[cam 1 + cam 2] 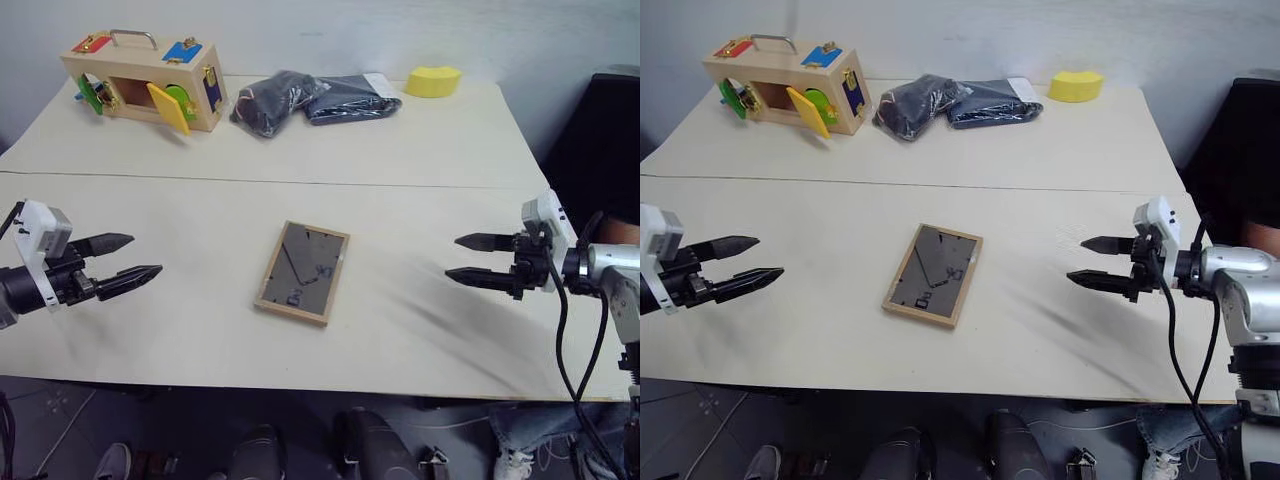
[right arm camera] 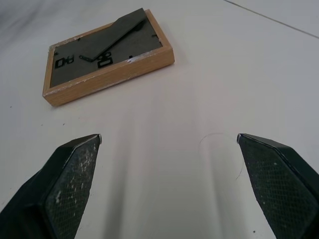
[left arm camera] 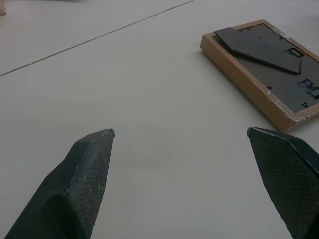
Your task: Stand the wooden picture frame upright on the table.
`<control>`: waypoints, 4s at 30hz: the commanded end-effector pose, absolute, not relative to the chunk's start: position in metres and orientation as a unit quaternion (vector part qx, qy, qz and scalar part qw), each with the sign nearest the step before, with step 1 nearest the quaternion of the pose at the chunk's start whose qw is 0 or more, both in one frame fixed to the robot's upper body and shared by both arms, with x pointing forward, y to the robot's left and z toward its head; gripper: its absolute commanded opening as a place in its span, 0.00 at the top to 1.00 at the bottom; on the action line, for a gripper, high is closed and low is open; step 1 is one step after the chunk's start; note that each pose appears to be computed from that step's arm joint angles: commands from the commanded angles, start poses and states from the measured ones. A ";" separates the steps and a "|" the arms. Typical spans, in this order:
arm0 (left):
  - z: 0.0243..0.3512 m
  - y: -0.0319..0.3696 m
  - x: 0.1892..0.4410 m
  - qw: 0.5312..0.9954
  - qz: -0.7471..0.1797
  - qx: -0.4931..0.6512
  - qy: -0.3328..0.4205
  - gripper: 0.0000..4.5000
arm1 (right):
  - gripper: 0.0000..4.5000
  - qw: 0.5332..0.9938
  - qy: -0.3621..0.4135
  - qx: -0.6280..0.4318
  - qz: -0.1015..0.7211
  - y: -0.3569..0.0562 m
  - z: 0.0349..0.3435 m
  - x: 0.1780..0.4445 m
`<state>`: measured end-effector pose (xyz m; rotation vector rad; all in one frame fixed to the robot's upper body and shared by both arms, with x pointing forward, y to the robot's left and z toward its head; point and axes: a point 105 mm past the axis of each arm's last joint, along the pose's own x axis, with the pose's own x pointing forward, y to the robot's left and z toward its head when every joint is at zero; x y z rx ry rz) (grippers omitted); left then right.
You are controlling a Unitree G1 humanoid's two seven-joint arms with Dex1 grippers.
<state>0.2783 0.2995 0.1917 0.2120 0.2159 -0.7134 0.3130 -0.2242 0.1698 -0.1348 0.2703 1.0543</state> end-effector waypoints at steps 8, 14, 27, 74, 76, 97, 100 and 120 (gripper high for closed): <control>0.187 0.290 0.283 0.913 -0.365 0.135 0.118 0.00 | 0.00 0.865 0.096 -0.109 0.480 -0.225 0.181 0.321; 0.176 0.277 0.292 0.901 -0.384 0.157 0.128 0.00 | 0.00 0.855 0.096 -0.155 0.485 -0.214 0.177 0.323; 0.138 0.197 0.344 0.829 -0.476 0.256 0.141 0.70 | 0.75 0.786 0.067 -0.292 0.542 -0.124 0.154 0.355; 0.107 0.098 0.297 0.733 -0.463 -0.297 0.400 0.01 | 1.00 0.649 0.053 -0.448 0.613 -0.074 0.122 0.321; 0.115 0.098 0.302 0.732 -0.469 -0.307 0.388 0.09 | 1.00 0.650 0.053 -0.447 0.612 -0.074 0.121 0.321; 0.163 0.112 0.295 0.747 -0.533 -0.244 0.314 0.72 | 0.01 0.771 0.072 -0.112 0.623 -0.077 0.211 0.310; 0.172 0.104 0.290 0.737 -0.558 -0.230 0.304 0.72 | 0.00 0.772 0.069 -0.084 0.627 -0.060 0.213 0.315; 0.167 0.122 0.302 0.759 -0.528 -0.210 0.319 0.72 | 0.00 0.790 0.031 -0.161 0.590 -0.104 0.229 0.299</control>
